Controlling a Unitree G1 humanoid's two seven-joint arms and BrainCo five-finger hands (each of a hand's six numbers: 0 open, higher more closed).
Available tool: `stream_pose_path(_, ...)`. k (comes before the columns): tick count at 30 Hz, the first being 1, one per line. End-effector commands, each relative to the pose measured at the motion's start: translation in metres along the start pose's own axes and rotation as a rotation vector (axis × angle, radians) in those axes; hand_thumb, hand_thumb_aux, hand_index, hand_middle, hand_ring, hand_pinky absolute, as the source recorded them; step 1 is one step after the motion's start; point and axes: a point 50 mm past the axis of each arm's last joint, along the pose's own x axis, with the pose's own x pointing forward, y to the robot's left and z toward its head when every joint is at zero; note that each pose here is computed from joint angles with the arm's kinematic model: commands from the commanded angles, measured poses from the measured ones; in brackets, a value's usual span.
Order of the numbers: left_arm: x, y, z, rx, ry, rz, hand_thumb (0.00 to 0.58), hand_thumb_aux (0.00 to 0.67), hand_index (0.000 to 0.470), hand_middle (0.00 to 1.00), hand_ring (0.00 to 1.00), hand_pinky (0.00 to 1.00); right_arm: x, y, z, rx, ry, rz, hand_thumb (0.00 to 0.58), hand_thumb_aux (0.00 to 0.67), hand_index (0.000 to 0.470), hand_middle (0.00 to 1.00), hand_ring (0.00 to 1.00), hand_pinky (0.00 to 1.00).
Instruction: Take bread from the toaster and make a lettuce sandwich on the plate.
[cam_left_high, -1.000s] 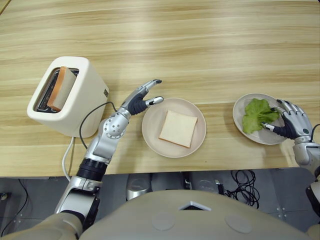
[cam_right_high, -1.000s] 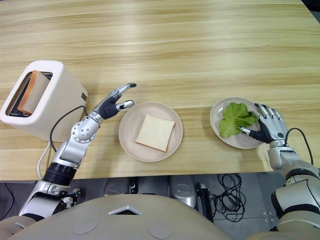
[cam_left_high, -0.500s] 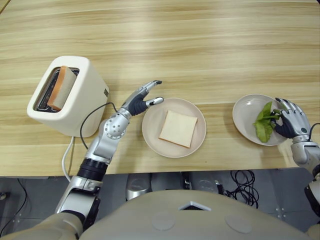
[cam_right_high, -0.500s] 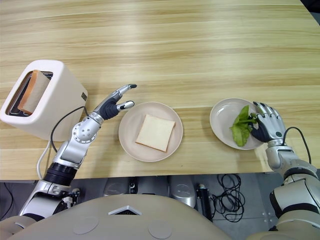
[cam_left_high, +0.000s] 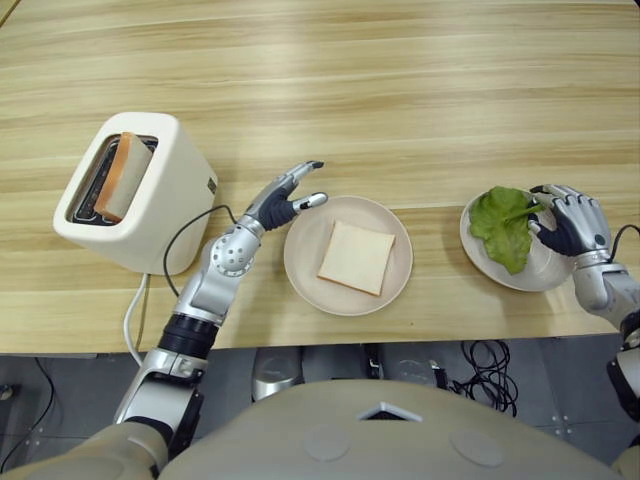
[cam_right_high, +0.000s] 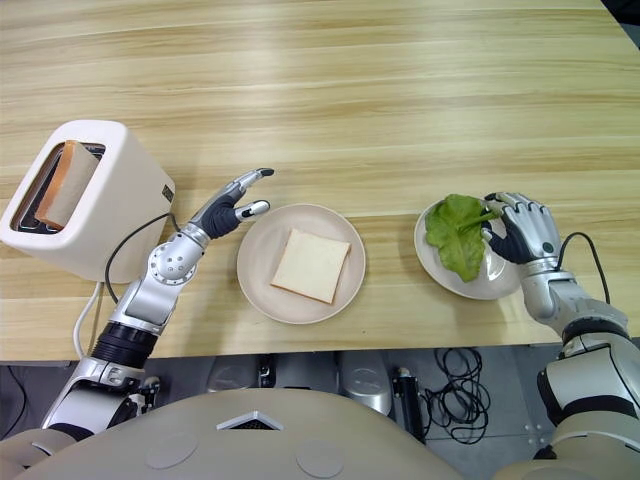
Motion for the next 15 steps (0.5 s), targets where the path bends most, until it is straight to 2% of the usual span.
stream_pose_path(1, 0.002, -0.002, -0.003, 0.011, 0.011, -0.01, 0.0, 0.0, 0.0, 0.0, 0.0, 0.0, 0.011, -0.01, 0.007, 0.017, -0.063, -0.062, 0.58, 0.67, 0.46, 1.0, 1.0, 1.0)
stream_pose_path(15, 0.004, -0.003, -0.009, -0.006, 0.024, 0.008, 0.0, 0.0, 0.0, 0.0, 0.0, 0.0, 0.045, -0.04, 0.055, 0.13, -0.364, -0.221, 0.58, 0.67, 0.46, 1.0, 1.0, 1.0)
